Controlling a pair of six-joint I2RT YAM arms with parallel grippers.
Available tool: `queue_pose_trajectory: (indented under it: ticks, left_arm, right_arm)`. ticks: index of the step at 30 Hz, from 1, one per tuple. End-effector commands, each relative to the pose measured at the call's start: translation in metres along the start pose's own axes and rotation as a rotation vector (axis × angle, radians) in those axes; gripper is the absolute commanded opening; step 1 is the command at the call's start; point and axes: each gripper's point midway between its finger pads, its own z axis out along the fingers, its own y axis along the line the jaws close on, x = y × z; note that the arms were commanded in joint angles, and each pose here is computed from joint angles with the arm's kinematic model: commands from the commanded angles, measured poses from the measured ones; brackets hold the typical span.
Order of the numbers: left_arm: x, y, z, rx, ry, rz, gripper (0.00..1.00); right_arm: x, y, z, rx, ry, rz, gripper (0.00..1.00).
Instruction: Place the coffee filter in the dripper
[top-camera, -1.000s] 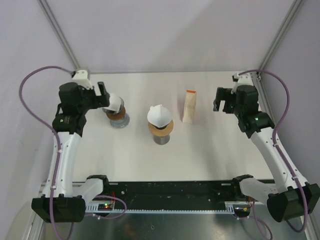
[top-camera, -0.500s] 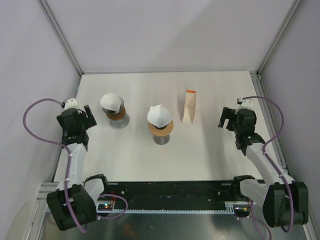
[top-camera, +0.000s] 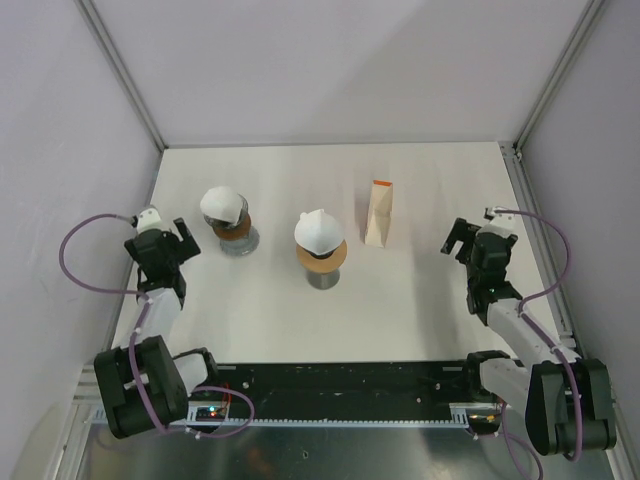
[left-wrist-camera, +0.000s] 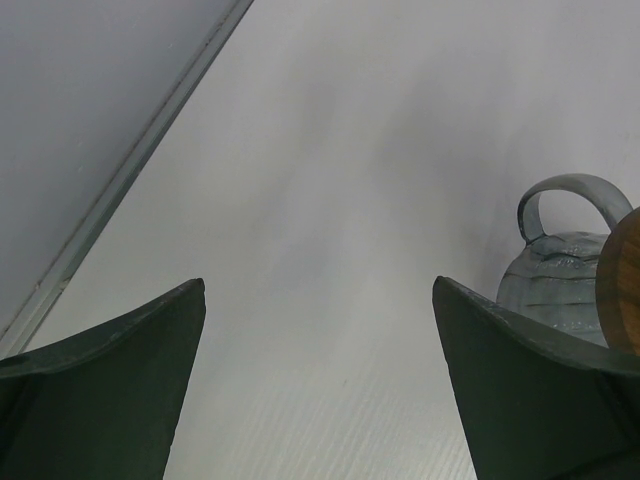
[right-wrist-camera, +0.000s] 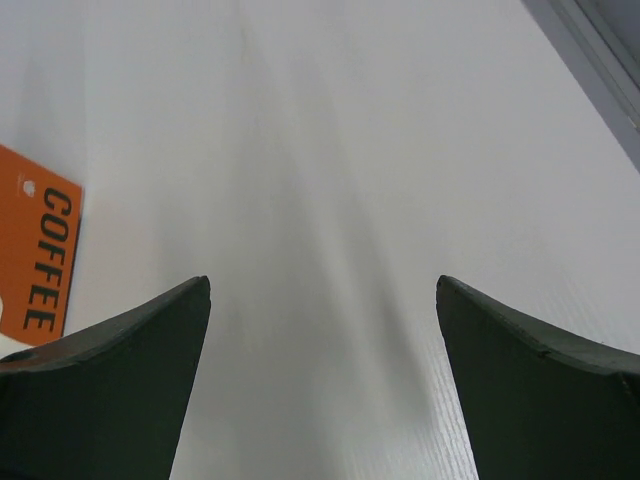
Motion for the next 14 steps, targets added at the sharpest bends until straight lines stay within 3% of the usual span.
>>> queue_pose_trajectory:
  ticks: [1,14]
  left_arm:
    - [-0.020,-0.004,0.006,0.022,-0.085,-0.035,1.00]
    - [0.000,-0.016,0.011,0.093,-0.064,-0.035,1.00]
  right_arm:
    - [-0.017,-0.008,0.001,0.045,-0.135,0.085,0.99]
    - [-0.017,-0.012,-0.002,0.049,-0.193,0.091,0.99]
